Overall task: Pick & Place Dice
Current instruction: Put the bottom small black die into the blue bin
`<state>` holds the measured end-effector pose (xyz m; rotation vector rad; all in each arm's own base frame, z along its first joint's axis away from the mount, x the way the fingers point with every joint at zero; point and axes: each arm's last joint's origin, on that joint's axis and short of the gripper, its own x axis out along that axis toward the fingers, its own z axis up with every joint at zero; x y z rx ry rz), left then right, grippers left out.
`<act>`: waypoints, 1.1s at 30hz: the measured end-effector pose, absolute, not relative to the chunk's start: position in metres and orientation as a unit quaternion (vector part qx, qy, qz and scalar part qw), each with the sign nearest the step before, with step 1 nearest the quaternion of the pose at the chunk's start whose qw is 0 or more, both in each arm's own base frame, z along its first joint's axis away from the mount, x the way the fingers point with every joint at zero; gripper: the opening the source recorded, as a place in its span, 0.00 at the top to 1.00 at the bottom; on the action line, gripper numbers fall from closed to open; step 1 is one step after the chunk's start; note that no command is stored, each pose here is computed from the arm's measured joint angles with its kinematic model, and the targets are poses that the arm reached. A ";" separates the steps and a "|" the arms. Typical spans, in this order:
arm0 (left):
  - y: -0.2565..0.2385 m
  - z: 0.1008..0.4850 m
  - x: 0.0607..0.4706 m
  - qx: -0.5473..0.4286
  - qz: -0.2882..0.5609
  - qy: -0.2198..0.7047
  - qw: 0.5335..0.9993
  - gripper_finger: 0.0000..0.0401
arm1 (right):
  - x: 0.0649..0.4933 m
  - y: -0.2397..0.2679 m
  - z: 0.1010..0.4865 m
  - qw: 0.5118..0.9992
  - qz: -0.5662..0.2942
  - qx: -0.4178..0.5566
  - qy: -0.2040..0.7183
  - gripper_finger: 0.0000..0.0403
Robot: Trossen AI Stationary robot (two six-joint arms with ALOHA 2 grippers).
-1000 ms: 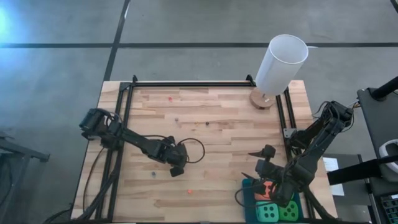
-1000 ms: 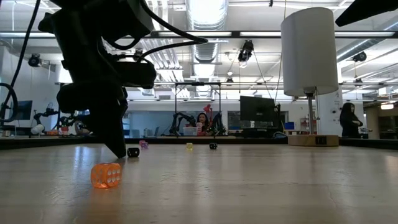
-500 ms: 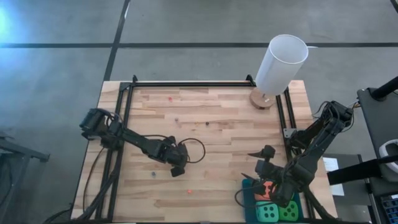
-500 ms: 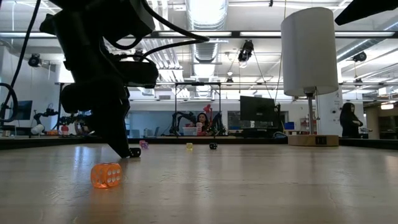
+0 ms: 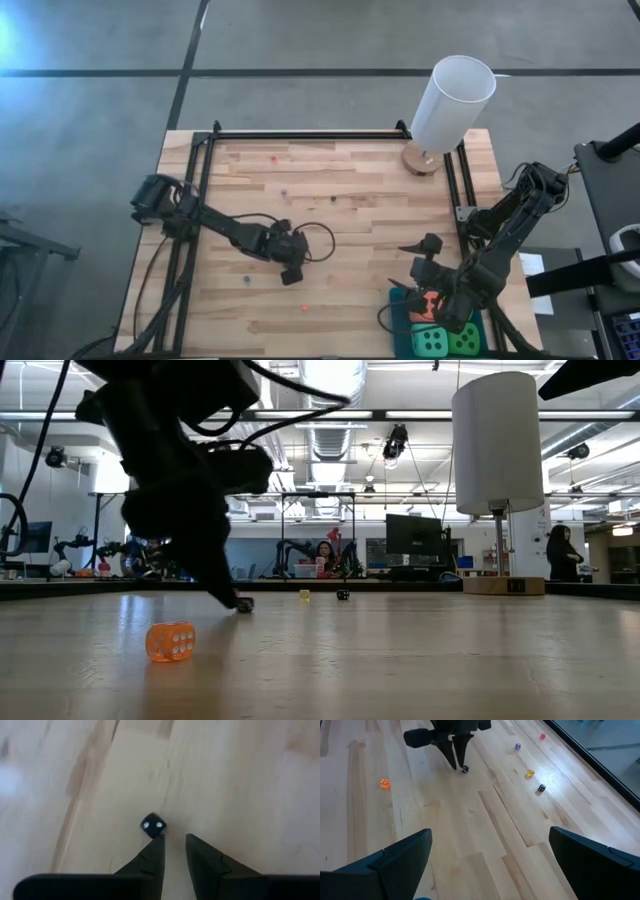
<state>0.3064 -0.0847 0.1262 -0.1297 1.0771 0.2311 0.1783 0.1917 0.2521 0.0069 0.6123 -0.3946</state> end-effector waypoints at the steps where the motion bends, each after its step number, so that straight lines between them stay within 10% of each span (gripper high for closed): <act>1: -0.084 0.127 0.308 -0.059 0.105 0.504 0.855 0.80 | 0.178 0.192 0.252 0.934 -0.193 0.003 0.299 0.01; 33: -0.081 0.112 0.323 -0.004 0.099 0.480 0.872 0.80 | 0.178 0.192 0.252 0.935 -0.192 0.003 0.299 0.01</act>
